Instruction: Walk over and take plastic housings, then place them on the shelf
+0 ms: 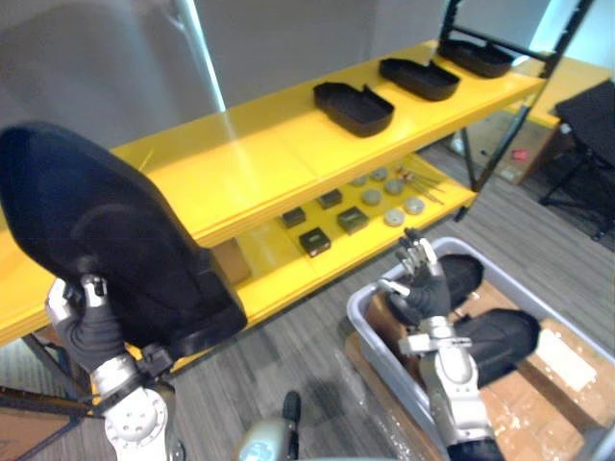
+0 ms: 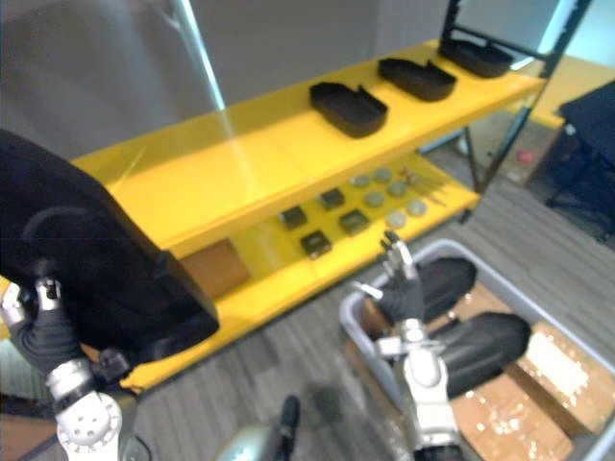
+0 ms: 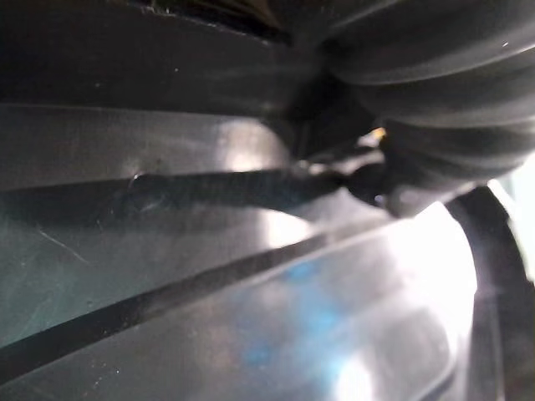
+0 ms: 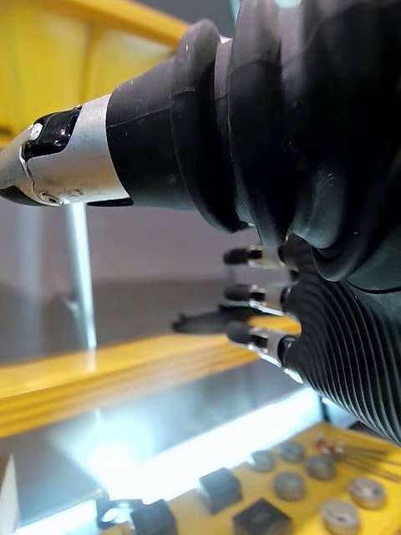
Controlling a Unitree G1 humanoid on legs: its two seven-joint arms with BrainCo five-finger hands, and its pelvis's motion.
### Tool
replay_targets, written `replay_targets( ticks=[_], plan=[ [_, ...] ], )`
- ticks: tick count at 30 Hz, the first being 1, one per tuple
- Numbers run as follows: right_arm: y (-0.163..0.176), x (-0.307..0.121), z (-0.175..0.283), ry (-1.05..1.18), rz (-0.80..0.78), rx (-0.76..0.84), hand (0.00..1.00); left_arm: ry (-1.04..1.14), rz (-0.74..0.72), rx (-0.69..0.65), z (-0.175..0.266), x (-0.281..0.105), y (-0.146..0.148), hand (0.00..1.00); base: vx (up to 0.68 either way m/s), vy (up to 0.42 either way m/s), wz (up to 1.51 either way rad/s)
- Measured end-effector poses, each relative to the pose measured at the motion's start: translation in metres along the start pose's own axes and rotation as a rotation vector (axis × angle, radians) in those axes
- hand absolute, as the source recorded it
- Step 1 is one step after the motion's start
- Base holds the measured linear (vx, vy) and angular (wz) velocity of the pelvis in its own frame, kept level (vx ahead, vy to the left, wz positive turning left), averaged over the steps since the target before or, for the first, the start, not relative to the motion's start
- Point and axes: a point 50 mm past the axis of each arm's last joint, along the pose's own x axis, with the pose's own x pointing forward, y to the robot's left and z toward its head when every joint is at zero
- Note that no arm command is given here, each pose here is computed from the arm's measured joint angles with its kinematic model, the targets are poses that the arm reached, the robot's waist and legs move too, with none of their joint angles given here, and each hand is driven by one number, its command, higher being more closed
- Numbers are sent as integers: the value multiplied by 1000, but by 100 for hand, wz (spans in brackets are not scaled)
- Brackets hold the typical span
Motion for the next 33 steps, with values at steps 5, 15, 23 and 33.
replay_targets(
  ticks=[5,15,23,33],
  plan=[
    [-3,11,16,-100,31,3,0,-56,-9,-30,0,21,-8,100,235,-31,48],
    [-29,18,37,-153,112,-26,0,136,72,-48,-26,-1,-11,100,208,-169,70],
    [-29,20,39,-192,57,79,0,70,-22,-89,-10,0,-26,100,148,-30,62],
    [9,20,27,-165,146,181,0,104,-43,-24,-14,-6,-18,100,7,-6,6]
  ],
)
